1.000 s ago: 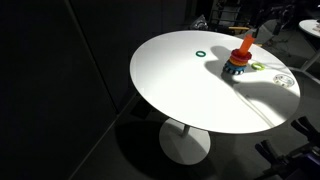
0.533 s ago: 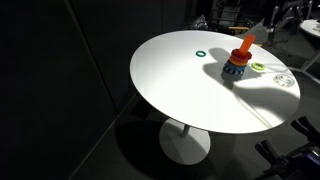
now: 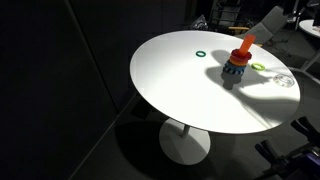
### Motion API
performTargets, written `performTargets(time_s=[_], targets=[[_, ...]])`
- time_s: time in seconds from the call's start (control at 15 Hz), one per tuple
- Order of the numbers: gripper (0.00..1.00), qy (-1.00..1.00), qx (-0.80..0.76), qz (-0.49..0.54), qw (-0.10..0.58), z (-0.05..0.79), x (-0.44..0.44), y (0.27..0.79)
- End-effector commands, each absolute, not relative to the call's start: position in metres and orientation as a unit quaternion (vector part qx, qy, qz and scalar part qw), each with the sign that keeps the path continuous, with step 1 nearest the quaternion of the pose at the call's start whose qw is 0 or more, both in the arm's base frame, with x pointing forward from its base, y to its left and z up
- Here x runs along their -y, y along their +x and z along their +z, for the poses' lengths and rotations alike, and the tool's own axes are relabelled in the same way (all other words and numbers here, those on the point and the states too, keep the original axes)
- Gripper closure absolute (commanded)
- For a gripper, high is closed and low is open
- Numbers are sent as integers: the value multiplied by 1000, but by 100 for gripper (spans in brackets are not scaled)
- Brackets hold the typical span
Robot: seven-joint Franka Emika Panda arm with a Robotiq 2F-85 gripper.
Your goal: Put the red ring on the ring holder
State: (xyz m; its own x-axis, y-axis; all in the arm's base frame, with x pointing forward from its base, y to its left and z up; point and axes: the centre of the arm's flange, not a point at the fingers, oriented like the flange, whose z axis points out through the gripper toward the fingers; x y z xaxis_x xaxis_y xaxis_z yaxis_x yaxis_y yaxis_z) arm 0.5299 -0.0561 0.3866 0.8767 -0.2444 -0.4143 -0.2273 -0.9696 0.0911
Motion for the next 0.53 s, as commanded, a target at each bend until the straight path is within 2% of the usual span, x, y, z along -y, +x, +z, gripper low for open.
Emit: performTargets(time_s=[0.0, 0.47], targets=[[0, 973, 127, -191, 31, 415, 48, 494], [0, 982, 145, -110, 49, 447, 42, 457]])
